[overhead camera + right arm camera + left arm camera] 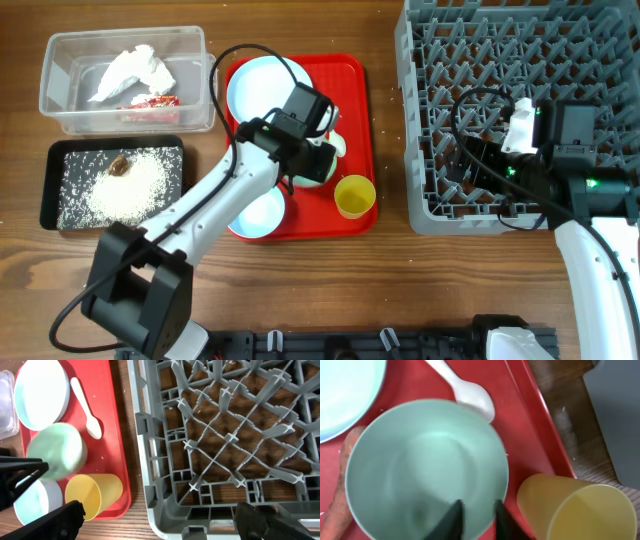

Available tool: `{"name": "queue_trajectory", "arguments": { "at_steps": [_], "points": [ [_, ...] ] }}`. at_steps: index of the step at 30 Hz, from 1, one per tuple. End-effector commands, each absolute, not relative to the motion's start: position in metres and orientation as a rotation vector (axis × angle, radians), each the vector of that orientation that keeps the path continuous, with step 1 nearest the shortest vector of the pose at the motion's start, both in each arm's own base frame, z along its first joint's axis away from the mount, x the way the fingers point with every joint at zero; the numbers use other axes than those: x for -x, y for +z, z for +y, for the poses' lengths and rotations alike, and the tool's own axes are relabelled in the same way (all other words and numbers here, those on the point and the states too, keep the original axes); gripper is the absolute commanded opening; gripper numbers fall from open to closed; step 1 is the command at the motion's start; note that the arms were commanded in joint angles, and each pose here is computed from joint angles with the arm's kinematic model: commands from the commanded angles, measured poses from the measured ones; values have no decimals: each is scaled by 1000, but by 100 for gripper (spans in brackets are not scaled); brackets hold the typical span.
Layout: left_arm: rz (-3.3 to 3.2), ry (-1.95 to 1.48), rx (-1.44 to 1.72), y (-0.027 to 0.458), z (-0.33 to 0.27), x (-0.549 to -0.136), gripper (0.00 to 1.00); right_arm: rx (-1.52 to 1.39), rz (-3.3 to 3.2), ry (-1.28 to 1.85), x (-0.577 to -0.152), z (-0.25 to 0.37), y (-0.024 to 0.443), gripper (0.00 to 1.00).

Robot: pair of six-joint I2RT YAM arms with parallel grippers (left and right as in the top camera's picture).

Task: Sort waste into correct bins and load items into the dishwasher rack
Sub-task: 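Return the green bowl to the red tray and release it, then grasp the carrot on the red tray with the left gripper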

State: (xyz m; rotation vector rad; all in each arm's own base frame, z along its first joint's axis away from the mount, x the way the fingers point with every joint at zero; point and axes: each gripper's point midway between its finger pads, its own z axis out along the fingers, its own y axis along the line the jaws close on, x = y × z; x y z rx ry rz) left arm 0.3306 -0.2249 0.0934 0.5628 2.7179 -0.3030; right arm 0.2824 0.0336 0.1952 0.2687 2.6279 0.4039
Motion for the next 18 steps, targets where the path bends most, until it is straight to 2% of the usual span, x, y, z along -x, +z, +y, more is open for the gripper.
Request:
{"name": "queue_trajectory", "arguments": {
  "at_steps": [1, 3, 4, 5, 8, 10, 15, 18],
  "points": [
    [2691, -323, -602, 101, -234, -330, 37, -266, 2615, 411, -287, 34, 198, 100],
    [2675, -342, -563, 111, -233, -333, 46, -263, 2603, 411, -289, 34, 199, 100],
    [2655, -354, -513, 122, -228, -339, 55, -260, 2595, 412, -291, 34, 200, 100],
    [2649, -357, -490, 127, -225, -341, 60, -260, 2593, 412, -291, 34, 200, 100],
    [2632, -333, -384, 140, -197, -356, 70, -259, 2590, 411, -292, 34, 201, 100],
    [2639, -271, -375, 136, -167, -368, 81, -259, 2591, 411, -292, 34, 201, 100],
    [2601, -120, -748, 107, -136, -385, 79, -258, 2588, 411, -292, 34, 201, 100],
    [2660, -78, -826, 77, -126, -386, 70, -259, 2592, 411, -292, 34, 201, 100]
  ]
}}
